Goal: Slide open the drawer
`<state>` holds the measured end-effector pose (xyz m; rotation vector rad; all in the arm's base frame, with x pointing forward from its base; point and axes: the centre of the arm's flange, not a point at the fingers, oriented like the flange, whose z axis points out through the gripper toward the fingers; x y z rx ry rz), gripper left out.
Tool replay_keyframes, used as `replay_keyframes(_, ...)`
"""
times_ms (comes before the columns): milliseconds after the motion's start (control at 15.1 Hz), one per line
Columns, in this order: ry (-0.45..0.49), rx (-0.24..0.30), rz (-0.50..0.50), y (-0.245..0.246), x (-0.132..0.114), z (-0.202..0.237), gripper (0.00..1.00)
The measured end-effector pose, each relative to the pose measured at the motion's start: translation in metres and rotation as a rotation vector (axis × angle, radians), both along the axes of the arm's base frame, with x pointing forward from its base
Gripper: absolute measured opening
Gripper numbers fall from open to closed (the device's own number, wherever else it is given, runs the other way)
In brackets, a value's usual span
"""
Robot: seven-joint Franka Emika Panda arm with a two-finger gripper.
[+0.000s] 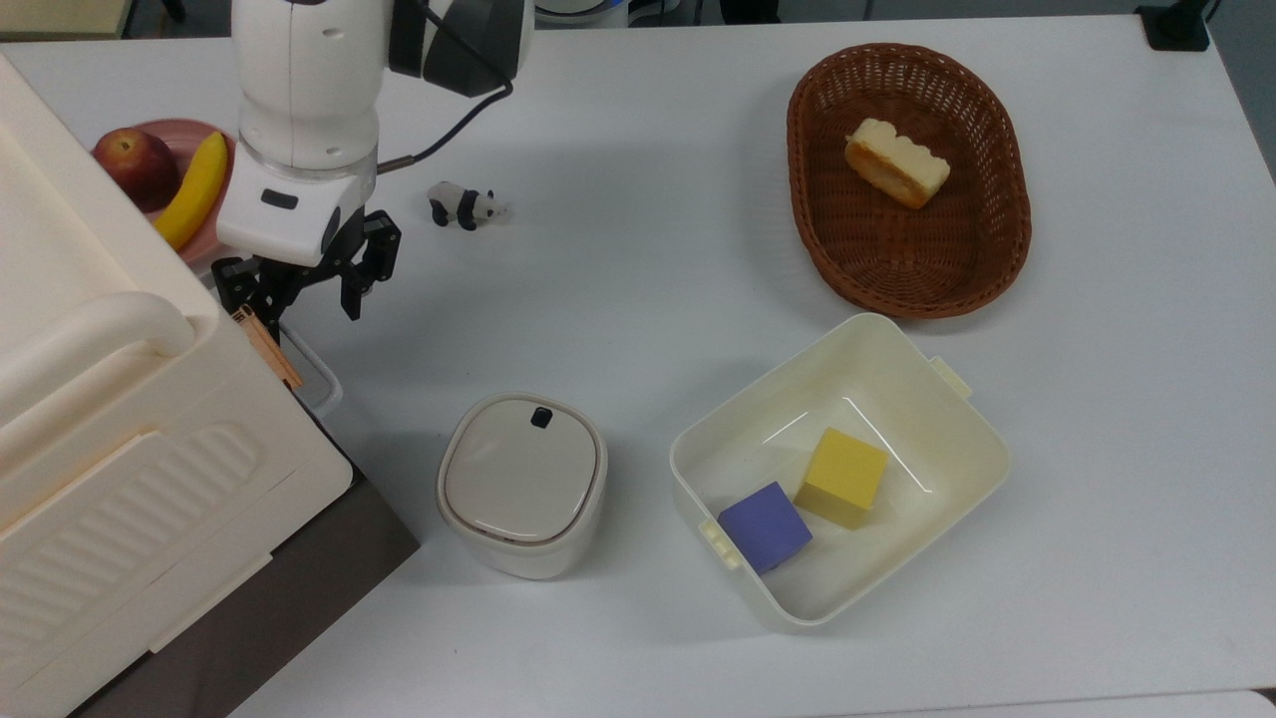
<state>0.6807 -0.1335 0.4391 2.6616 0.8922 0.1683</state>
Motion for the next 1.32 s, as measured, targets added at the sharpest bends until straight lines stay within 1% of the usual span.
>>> replay_keyframes(264, -0.012, -0.002, -0.001, -0.0011, 0.0016, 0.006, 0.74)
replay_keyframes(462, -0.014, -0.002, -0.003, -0.0018, 0.0017, 0.0068, 0.71)
replay_keyframes(595, -0.014, -0.003, -0.003, -0.002, 0.0018, 0.0072, 0.64)
replay_keyframes(661, -0.015, -0.003, -0.003, -0.002, 0.0018, 0.0072, 0.64)
replay_keyframes(727, -0.014, -0.003, -0.003, -0.002, 0.0018, 0.0072, 0.59)
replay_keyframes(1057, -0.015, -0.003, -0.003, -0.0021, 0.0018, 0.0073, 0.53)
replay_keyframes(1189, -0.015, -0.003, -0.003, -0.0021, 0.0018, 0.0073, 0.49)
replay_keyframes(1321, -0.016, -0.003, -0.003, -0.0023, 0.0019, 0.0076, 0.43)
